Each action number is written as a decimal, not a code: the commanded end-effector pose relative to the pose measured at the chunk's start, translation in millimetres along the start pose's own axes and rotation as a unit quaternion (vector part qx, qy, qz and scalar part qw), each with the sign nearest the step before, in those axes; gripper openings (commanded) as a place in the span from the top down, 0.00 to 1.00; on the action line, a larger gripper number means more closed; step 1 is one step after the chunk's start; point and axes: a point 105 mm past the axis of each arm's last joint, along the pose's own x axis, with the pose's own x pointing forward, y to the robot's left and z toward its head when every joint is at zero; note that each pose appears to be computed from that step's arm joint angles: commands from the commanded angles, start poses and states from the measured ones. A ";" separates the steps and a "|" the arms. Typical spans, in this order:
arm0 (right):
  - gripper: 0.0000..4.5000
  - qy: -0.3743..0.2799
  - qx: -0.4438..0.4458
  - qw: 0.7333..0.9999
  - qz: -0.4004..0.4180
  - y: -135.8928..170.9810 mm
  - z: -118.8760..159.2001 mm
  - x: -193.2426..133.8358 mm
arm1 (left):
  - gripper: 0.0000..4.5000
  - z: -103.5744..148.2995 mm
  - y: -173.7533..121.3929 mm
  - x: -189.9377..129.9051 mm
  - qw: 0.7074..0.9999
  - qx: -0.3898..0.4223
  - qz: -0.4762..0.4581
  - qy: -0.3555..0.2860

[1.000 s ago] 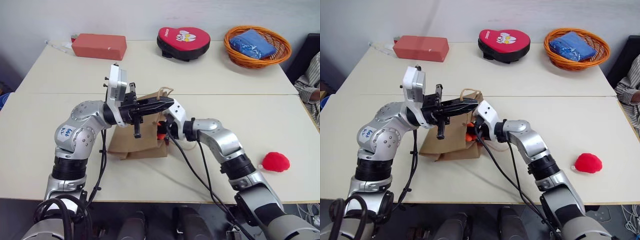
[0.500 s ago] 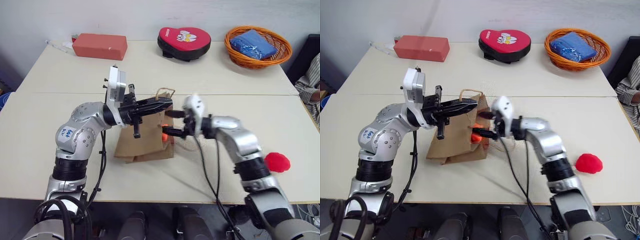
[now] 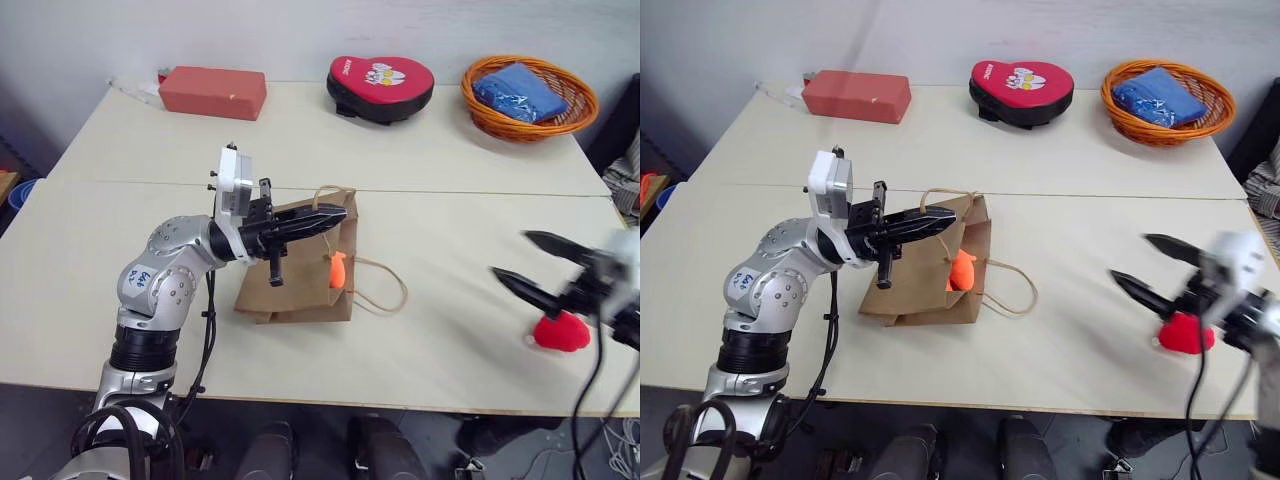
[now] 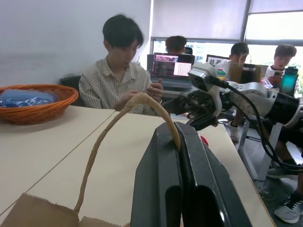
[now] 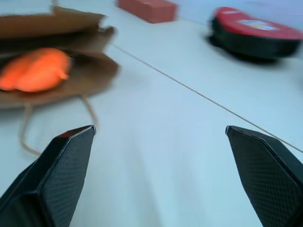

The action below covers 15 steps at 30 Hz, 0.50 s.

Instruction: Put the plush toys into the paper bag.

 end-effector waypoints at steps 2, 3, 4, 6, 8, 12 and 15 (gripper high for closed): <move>0.00 0.048 -0.069 0.992 -0.098 -15.5 -6.1 -59.9 | 1.00 6.8 -2.7 2.1 1.000 0.016 -0.016 -0.007; 0.00 0.062 -0.060 0.989 -0.117 -15.1 -13.0 -74.9 | 1.00 6.3 -2.6 1.9 1.000 0.016 -0.017 -0.003; 0.00 0.077 -0.055 0.986 -0.135 -13.5 -19.7 -88.9 | 1.00 5.7 -2.1 1.6 1.000 0.015 -0.018 -0.001; 0.00 0.109 -0.034 0.980 -0.162 -3.7 -34.6 -117.1 | 1.00 5.5 -1.1 1.4 1.000 0.015 -0.019 0.001; 0.00 0.144 0.025 0.973 -0.181 16.2 -53.4 -145.7 | 1.00 5.9 0.3 1.5 1.000 0.016 -0.018 0.002; 0.00 0.141 0.039 0.970 -0.194 25.1 -52.4 -149.1 | 1.00 7.0 0.4 0.5 1.000 0.017 -0.018 0.004; 0.00 0.127 0.053 0.978 -0.159 26.8 -46.6 -127.5 | 1.00 6.6 -0.4 0.9 1.000 0.016 -0.018 0.007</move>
